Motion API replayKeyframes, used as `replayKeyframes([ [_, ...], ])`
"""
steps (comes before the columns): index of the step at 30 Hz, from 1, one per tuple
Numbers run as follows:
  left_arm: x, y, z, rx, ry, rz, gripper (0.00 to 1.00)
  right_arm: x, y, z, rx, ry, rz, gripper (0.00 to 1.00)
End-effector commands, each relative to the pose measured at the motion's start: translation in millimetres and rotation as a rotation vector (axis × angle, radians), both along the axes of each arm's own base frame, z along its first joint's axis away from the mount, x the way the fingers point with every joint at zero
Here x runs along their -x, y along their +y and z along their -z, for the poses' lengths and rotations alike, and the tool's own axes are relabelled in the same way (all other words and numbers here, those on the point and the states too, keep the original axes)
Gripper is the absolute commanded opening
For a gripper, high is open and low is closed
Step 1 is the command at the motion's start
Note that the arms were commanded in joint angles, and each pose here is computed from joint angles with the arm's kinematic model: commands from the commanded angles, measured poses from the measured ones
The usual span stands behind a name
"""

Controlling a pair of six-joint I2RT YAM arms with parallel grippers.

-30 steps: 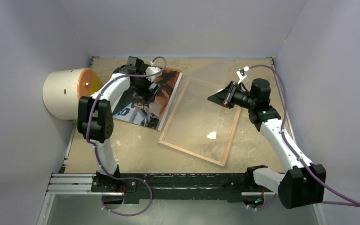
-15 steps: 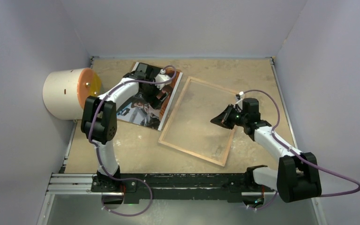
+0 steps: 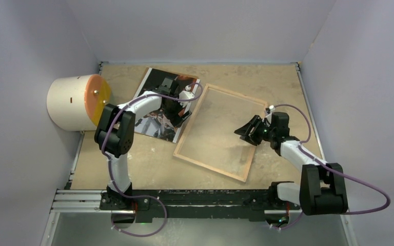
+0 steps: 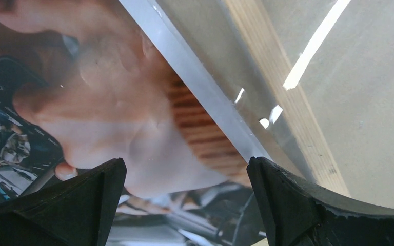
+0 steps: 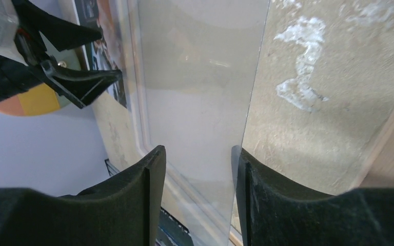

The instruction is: Put the photo into the frame

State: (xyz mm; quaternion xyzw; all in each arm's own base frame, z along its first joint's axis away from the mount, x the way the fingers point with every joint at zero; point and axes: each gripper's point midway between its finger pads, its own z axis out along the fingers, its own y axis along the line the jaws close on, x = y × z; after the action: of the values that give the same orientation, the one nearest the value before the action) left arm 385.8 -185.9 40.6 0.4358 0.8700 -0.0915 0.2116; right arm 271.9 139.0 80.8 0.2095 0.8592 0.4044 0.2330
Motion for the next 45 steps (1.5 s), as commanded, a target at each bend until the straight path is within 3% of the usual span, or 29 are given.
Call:
replayKeyframes([
  [1, -4.9, 5.2, 8.3, -0.025, -0.019, -0.008, 0.98, -4.1, 2.1, -5.1, -0.057, -0.045, -0.03, 0.5],
  [9, -4.4, 3.2, 13.9, -0.043, -0.023, 0.003, 0.98, -2.8, 9.9, 0.8, -0.109, -0.026, -0.074, 0.33],
  [14, -5.7, 4.0, 14.2, -0.053, -0.027, 0.004, 0.98, -2.8, 6.7, 4.2, -0.076, -0.02, -0.072, 0.02],
  [15, -7.1, 4.2, 12.0, -0.054, -0.033, 0.003, 0.98, -3.3, 5.1, 4.3, -0.069, -0.02, -0.067, 0.0],
  [25, -20.5, 1.1, -13.5, -0.042, -0.078, -0.005, 0.99, -7.2, -12.1, 12.0, 0.009, -0.05, 0.024, 0.0],
  [45, -20.7, 2.6, -14.9, -0.048, -0.083, -0.009, 0.99, -11.2, -35.3, 20.1, 0.021, -0.034, 0.154, 0.0],
])
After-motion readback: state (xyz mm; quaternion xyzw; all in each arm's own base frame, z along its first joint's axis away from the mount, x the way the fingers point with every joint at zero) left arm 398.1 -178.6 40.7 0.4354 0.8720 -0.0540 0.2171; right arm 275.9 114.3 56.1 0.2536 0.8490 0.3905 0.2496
